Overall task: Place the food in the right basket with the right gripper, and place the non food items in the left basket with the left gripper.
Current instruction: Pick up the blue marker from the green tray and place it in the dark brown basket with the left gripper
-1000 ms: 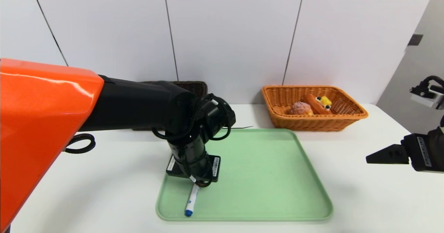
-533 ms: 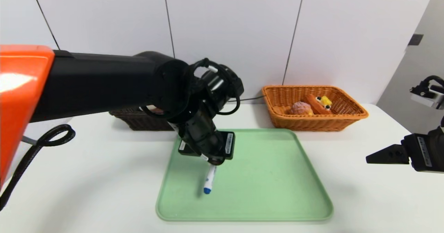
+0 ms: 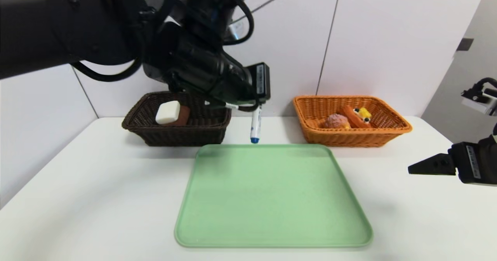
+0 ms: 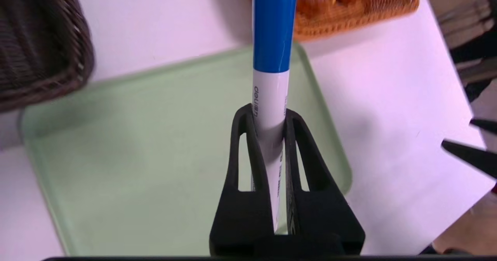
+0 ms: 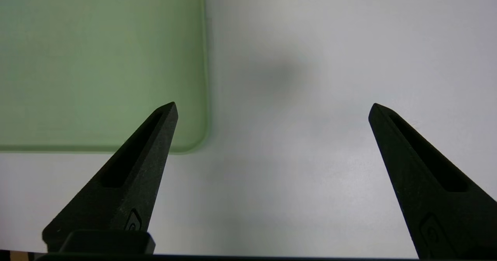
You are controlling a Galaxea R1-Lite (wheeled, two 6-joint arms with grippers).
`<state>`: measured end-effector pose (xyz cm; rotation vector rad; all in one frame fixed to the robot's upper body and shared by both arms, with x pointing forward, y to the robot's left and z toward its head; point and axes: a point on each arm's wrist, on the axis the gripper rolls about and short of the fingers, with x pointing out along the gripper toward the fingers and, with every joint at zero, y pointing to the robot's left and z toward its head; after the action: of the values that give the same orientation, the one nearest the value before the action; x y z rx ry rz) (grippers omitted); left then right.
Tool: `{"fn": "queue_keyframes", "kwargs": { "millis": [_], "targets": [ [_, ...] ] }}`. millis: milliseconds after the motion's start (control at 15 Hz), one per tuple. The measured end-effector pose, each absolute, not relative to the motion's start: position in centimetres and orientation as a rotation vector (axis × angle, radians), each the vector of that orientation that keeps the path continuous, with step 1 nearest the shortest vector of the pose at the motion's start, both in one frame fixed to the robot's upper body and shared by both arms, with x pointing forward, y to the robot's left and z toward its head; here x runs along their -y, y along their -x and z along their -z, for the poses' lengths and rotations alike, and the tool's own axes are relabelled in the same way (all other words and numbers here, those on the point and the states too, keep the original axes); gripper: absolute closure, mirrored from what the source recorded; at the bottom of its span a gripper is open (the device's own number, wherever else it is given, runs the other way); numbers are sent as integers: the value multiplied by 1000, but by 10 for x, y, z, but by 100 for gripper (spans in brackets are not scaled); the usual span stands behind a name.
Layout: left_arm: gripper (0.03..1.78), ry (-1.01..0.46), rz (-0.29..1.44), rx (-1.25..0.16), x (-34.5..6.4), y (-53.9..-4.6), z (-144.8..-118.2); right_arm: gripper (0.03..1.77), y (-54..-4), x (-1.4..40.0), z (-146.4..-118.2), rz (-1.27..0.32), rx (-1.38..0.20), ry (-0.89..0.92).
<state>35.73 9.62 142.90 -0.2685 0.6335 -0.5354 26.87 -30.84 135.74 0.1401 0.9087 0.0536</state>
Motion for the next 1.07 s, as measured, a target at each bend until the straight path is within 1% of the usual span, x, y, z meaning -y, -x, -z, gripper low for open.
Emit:
{"fn": "queue_keyframes", "kwargs": {
  "millis": [133,267,400,600,733,867,1067],
  "targets": [
    [166,316,485,-574,-115,-369,-1438,10,-269,309,-1357,-47,-906,-139],
    [166,363,422,-534,-134,-385,-1441,10,-270,309,-1358,-46,-899,-139],
    [166,399,330,-507,-154,-407,-1435,10,-270,309,-1358,-48,-889,-138],
    [166,445,195,-521,-182,-443,-1414,10,-269,309,-1361,-52,-861,-137],
    [166,457,139,-533,-194,-466,-1396,10,-266,309,-1364,-59,-846,-131],
    [166,458,104,-565,-197,-484,-1375,10,-263,310,-1366,-65,-833,-127],
    [166,453,86,-551,-196,-503,-1356,10,-258,310,-1369,-69,-812,-127]
  ]
}}
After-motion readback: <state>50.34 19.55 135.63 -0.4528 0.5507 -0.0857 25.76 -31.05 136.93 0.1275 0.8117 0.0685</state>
